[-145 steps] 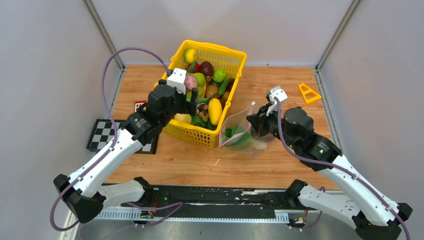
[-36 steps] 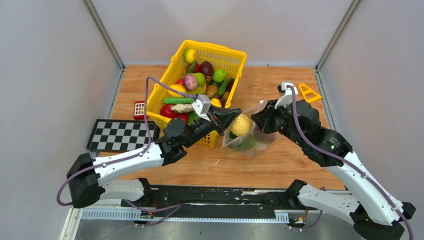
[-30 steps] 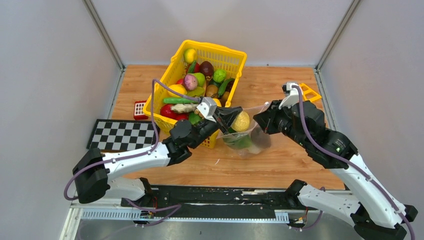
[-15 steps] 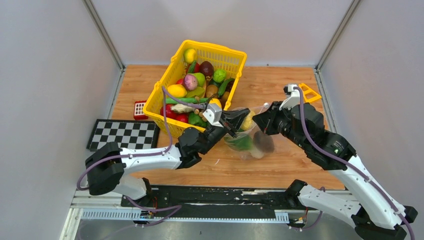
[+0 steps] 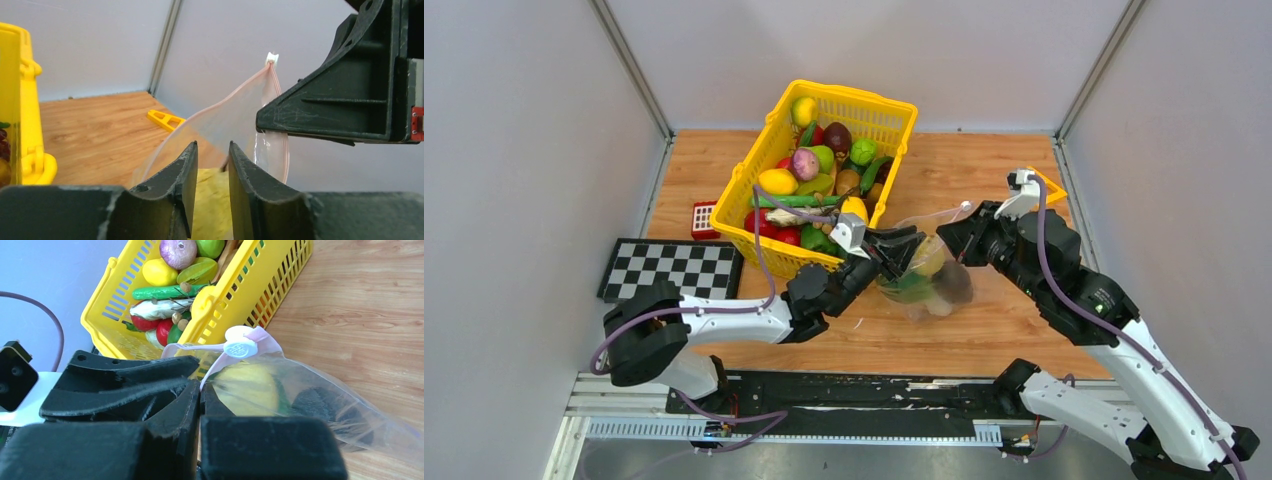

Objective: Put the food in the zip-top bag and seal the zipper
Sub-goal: Place the fake fruit in the zipper food storage bag, then adjust the zipper food storage bag at the center of the board, then pick up the fake fish from the bin.

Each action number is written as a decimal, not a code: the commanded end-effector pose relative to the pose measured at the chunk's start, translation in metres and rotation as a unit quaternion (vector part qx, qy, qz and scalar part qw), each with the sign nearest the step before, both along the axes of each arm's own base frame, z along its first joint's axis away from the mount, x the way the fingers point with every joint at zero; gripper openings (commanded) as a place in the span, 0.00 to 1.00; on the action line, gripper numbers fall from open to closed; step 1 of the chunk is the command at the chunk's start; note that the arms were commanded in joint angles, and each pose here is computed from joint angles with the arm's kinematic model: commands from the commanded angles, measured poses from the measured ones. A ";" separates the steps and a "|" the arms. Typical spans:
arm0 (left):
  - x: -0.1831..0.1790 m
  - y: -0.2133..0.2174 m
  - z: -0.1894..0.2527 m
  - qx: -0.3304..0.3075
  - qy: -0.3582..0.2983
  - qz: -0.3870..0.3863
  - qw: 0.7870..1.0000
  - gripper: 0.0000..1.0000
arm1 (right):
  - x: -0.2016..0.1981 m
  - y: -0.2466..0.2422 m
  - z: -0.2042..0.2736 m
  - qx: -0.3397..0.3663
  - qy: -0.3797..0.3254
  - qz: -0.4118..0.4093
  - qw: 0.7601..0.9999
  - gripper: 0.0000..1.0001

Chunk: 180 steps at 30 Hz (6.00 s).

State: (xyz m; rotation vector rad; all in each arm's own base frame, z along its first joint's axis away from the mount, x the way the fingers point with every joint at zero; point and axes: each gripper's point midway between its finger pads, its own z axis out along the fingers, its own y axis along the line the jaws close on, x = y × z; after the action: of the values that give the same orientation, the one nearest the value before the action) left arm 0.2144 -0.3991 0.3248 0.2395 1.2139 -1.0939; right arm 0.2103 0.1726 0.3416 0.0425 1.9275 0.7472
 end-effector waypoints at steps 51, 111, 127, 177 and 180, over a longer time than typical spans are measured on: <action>0.006 0.016 0.018 0.294 0.057 -0.013 0.954 0.00 | -0.002 0.012 0.015 -0.091 -0.001 0.083 0.992 0.27; 0.045 0.027 -0.046 0.227 0.234 0.043 0.944 0.00 | 0.036 -0.013 -0.013 -0.201 0.032 0.013 0.979 0.00; 0.040 0.056 0.000 0.225 0.169 0.052 0.958 0.64 | 0.032 -0.019 0.011 -0.162 -0.006 -0.008 0.987 0.00; 0.133 0.266 -0.100 0.102 0.352 0.322 0.873 1.00 | 0.026 -0.008 -0.002 -0.111 -0.011 0.007 0.994 0.00; 0.134 0.272 -0.099 0.135 0.346 0.337 0.865 1.00 | 0.025 -0.007 -0.002 -0.110 -0.011 0.009 0.994 0.00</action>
State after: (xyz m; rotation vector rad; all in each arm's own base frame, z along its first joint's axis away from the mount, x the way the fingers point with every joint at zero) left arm 0.3479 -0.1468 0.2125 -0.3933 1.9229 -0.4864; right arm 0.2326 0.1610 0.3209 -0.1436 2.0539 0.4816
